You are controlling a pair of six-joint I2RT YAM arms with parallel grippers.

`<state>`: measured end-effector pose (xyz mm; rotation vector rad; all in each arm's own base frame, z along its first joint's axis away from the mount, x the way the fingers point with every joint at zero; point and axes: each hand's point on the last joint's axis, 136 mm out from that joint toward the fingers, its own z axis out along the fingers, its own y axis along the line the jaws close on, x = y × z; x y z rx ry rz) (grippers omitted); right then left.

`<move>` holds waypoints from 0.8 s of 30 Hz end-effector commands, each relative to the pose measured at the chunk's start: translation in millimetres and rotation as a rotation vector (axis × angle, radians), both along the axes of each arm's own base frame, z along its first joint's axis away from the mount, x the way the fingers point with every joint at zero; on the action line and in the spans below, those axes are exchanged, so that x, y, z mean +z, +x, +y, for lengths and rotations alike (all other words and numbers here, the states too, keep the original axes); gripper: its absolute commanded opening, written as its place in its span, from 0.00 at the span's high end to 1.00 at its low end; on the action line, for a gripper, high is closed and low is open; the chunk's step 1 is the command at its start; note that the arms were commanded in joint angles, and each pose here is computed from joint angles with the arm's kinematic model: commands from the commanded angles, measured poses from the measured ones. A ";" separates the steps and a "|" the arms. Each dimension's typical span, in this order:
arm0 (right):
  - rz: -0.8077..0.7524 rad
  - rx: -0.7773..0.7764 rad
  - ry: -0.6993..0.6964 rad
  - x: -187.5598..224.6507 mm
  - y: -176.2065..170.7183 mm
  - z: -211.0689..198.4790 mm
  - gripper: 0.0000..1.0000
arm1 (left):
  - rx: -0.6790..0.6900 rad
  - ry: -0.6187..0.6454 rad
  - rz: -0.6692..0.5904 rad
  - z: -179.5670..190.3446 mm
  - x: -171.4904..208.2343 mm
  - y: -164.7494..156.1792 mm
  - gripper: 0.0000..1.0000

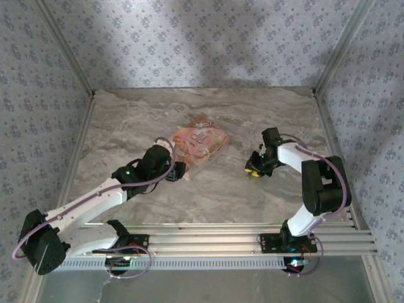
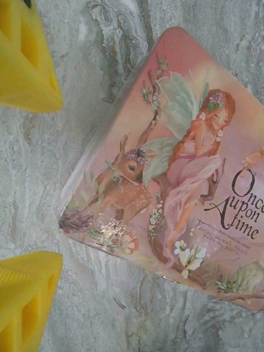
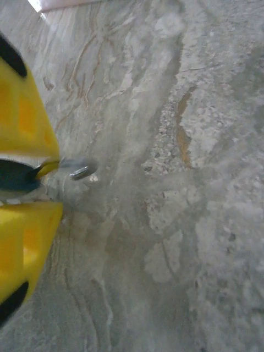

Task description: Unlock a padlock with a key

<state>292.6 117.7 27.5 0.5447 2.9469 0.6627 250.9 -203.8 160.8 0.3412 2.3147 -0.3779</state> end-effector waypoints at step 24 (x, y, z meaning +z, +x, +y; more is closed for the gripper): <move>-0.910 -0.076 -0.637 158.9 48.4 -110.8 0.00 | 0.370 0.137 -0.303 161.3 45.0 116.5 0.02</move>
